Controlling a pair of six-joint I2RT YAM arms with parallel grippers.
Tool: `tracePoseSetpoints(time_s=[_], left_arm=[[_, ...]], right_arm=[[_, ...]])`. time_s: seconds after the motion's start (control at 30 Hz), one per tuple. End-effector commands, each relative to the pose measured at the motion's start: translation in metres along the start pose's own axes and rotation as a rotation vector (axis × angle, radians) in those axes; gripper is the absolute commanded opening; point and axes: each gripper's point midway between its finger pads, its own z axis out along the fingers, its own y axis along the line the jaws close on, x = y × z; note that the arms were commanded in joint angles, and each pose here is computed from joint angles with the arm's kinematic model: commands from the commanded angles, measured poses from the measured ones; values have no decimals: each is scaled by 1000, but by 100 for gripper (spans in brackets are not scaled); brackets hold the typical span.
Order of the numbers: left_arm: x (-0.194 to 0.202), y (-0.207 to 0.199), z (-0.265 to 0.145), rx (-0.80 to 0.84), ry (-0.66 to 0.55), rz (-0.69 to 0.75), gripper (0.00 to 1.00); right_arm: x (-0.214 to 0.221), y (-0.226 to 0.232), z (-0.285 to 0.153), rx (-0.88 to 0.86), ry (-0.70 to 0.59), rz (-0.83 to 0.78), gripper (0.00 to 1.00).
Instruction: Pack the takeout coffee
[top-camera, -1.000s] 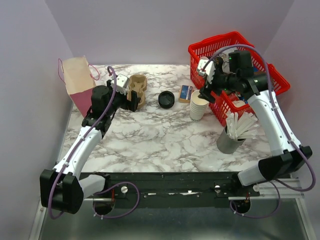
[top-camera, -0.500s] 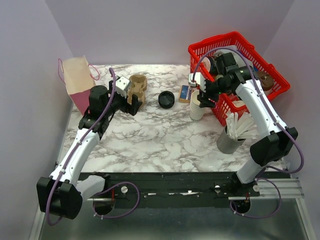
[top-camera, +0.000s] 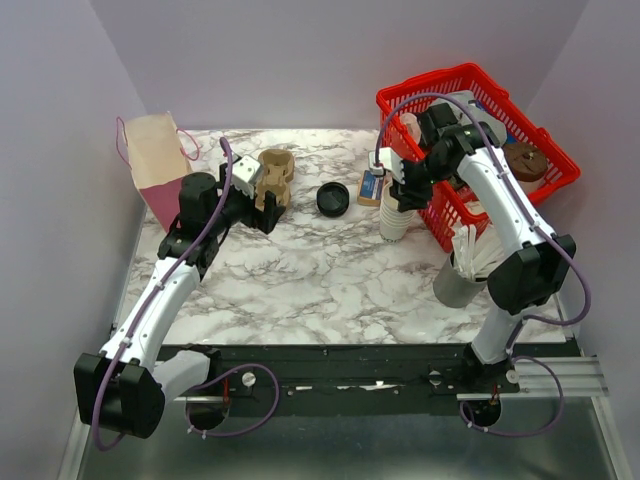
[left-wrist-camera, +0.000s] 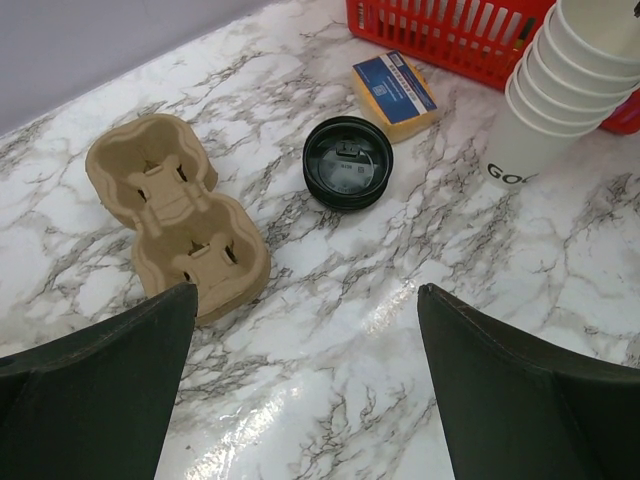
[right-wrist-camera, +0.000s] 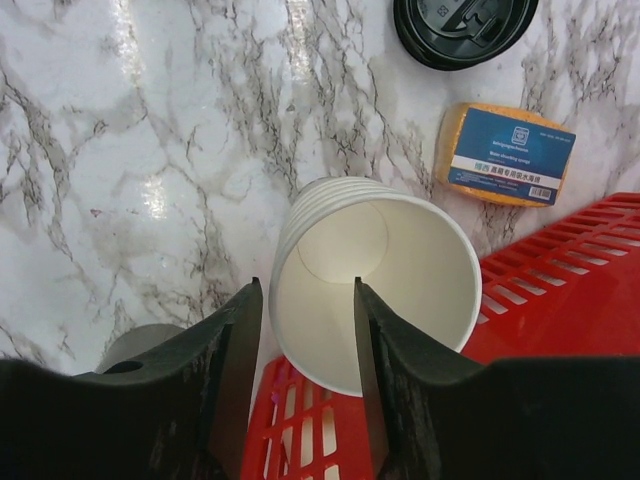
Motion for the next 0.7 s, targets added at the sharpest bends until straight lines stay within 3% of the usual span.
tracePoseSetpoints(time_s=[0.0,0.17,0.67], left_arm=[[4,-6,1,33,-1,22,99],[6,-4,2,27,1,34,99],[15,-4,5,31,13,28,99]], right_arm=[[6,11,-3,-59,51,-17,49],[11,14,0,-76,71,-13,43],[15,24,0,-114,86,-7,40]])
